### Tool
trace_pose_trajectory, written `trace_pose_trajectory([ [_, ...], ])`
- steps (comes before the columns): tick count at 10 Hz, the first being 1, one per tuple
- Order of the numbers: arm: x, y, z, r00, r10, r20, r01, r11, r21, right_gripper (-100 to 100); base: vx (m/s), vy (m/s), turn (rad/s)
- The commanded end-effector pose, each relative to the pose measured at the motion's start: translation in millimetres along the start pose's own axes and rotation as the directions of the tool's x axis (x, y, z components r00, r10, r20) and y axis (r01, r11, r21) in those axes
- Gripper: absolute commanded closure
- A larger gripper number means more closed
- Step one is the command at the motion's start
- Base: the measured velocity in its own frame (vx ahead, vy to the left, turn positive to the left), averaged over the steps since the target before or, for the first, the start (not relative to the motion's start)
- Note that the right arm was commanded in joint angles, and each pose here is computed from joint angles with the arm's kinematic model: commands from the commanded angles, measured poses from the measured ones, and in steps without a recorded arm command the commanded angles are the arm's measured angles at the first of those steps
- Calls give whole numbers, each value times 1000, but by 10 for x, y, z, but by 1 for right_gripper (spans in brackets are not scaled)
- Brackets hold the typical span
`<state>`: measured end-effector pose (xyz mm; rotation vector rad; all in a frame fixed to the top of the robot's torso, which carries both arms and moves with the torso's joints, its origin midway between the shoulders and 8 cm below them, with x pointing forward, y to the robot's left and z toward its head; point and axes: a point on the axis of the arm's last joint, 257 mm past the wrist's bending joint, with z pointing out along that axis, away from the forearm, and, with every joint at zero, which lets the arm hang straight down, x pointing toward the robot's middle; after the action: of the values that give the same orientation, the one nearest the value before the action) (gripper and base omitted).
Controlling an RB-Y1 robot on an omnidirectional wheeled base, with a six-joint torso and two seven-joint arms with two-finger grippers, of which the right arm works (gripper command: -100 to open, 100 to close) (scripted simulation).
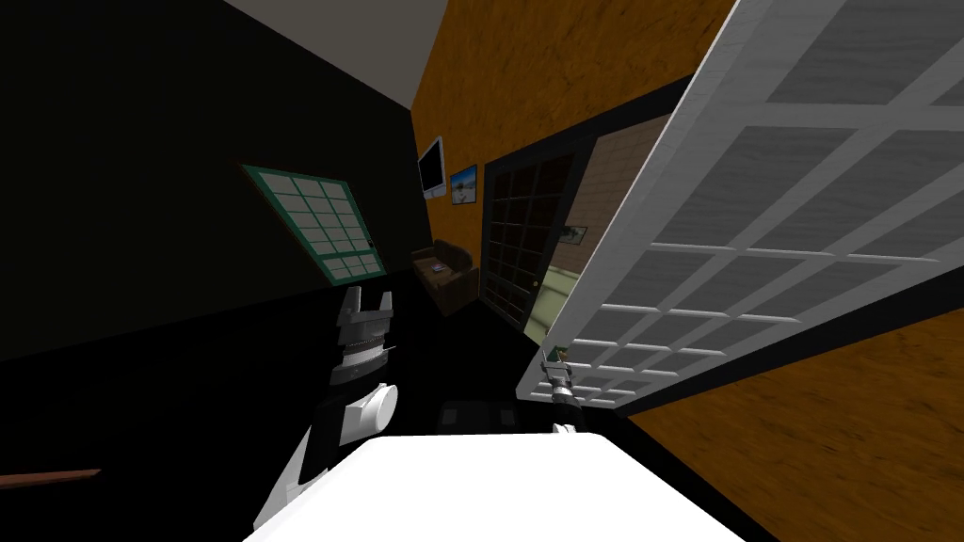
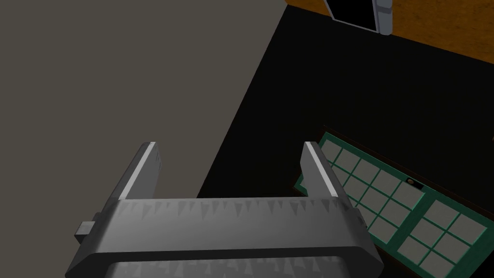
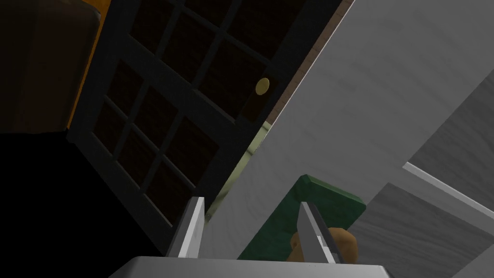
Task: Pull the door open
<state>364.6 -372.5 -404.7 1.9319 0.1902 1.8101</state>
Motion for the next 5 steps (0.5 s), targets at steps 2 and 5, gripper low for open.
trace_pose_trajectory([
  [2,-52,91,-4,997,77,13,-77,997,-13,-100,-66,-24,74],
  [5,-20,61,28,989,150,7,-150,989,-10,-100,-111,-38,82],
])
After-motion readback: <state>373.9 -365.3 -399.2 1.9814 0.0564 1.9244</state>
